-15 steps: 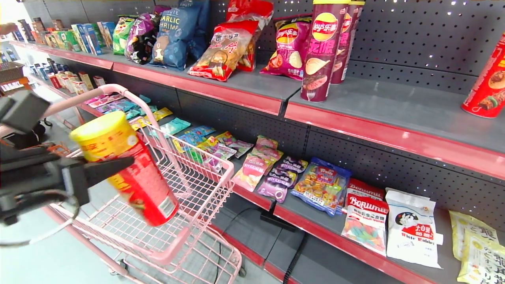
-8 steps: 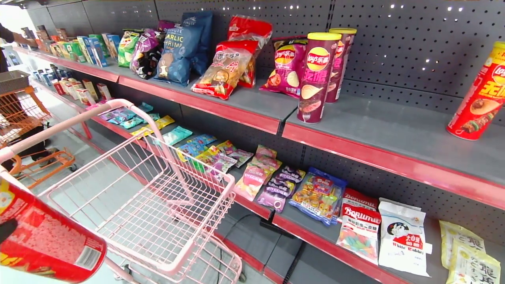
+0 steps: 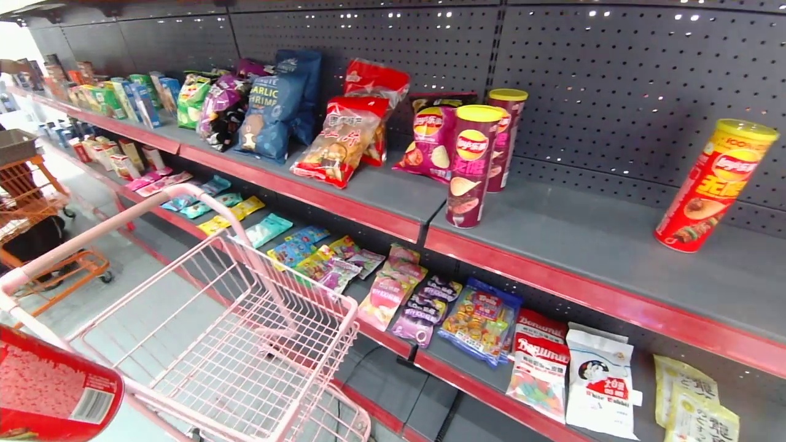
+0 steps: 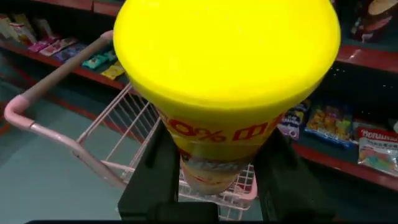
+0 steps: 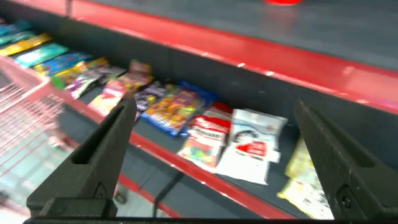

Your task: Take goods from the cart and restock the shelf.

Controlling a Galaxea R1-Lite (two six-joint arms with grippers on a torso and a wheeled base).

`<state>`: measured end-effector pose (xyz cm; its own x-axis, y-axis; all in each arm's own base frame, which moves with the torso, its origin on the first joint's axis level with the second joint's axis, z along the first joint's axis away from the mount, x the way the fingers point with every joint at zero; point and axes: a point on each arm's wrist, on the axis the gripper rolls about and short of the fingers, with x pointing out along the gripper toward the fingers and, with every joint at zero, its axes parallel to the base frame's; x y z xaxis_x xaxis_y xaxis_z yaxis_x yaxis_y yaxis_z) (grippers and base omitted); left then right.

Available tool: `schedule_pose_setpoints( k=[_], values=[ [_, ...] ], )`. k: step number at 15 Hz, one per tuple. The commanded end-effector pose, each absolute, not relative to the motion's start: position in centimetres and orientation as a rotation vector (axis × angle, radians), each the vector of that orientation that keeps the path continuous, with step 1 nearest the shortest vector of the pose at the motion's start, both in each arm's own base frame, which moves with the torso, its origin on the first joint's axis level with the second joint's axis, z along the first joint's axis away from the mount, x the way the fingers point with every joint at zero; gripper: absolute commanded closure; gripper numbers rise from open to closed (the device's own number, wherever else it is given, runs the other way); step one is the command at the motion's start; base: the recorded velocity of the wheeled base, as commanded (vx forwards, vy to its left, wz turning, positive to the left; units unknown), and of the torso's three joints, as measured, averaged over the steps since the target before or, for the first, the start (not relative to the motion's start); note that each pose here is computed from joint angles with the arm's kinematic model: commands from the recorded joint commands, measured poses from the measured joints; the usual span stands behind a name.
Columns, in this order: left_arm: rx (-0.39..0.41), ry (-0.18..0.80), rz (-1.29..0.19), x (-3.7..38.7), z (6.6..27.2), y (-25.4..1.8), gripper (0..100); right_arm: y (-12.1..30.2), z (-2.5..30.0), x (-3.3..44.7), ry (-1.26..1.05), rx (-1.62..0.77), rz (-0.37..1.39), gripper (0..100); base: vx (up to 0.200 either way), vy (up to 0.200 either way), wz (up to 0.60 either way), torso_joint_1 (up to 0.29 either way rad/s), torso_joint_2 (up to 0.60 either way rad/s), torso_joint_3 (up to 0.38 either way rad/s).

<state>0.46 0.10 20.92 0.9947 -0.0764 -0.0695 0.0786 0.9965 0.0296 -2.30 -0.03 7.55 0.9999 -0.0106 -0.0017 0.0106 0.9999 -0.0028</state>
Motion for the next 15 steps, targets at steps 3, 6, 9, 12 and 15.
schedule_pose_setpoints(
  k=[3, 6, 9, 12, 15],
  values=[
    [0.030, 0.052, -0.077, 0.02, 20.81, 0.16, 100, -0.03, 7.54, -2.29, 0.003, -0.003, -0.011, 0, 0.000, 0.000, -0.60, 0.053, -0.11, -0.067],
    [0.104, 0.068, -0.049, 0.28, 20.67, 0.18, 100, -0.03, 7.54, -2.29, 0.003, -0.003, -0.011, 0, 0.000, 0.000, -0.60, 0.009, -0.01, -0.009],
    [0.149, 0.079, -0.021, 0.43, 20.47, 0.23, 100, -0.03, 7.54, -2.29, 0.003, -0.003, -0.011, 0, 0.000, 0.000, -0.60, 0.005, 0.00, 0.001],
    [0.149, 0.077, -0.018, 0.34, 20.46, 0.25, 100, -0.03, 7.53, -2.29, 0.005, -0.003, -0.011, 0, 0.067, 0.000, 0.00, -0.002, 0.00, -0.001],
    [0.155, 0.078, -0.018, 0.34, 20.35, 0.25, 100, -0.03, 7.53, -2.29, 0.005, -0.005, -0.011, 0, 0.200, 0.000, 0.00, -0.004, -0.01, 0.002]
  ],
)
